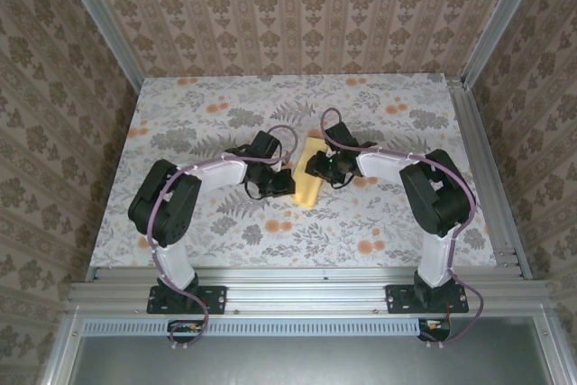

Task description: Fold a paper plane with a square sheet of paper (pick it up from the middle)

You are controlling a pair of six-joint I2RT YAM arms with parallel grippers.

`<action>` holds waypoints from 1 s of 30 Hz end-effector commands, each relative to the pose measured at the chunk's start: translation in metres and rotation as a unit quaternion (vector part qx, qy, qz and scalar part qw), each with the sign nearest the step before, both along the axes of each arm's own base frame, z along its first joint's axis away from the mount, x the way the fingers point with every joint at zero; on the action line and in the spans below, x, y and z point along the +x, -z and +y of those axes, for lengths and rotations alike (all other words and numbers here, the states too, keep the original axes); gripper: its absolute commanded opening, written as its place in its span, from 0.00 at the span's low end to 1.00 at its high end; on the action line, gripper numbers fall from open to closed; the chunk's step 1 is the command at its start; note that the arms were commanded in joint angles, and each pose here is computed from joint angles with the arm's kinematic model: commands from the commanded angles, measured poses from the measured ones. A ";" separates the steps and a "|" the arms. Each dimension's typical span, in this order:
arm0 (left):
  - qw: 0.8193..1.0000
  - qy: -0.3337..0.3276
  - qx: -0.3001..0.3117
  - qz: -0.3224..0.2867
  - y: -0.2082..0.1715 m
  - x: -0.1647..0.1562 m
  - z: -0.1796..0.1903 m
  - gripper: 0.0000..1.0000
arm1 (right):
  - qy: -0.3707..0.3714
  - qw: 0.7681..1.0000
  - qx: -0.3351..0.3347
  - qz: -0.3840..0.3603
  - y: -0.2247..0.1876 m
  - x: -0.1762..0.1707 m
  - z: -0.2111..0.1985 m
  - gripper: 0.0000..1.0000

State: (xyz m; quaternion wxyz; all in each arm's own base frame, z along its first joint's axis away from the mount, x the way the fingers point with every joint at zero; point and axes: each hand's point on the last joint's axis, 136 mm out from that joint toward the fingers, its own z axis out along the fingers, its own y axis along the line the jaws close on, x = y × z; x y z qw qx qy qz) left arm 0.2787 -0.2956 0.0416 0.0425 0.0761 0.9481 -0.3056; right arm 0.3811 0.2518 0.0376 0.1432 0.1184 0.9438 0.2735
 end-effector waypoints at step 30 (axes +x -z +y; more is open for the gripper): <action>1.000 0.006 -0.024 -0.010 -0.040 -0.045 0.007 0.42 | -0.183 0.976 0.108 0.053 -0.007 -0.072 0.014 0.21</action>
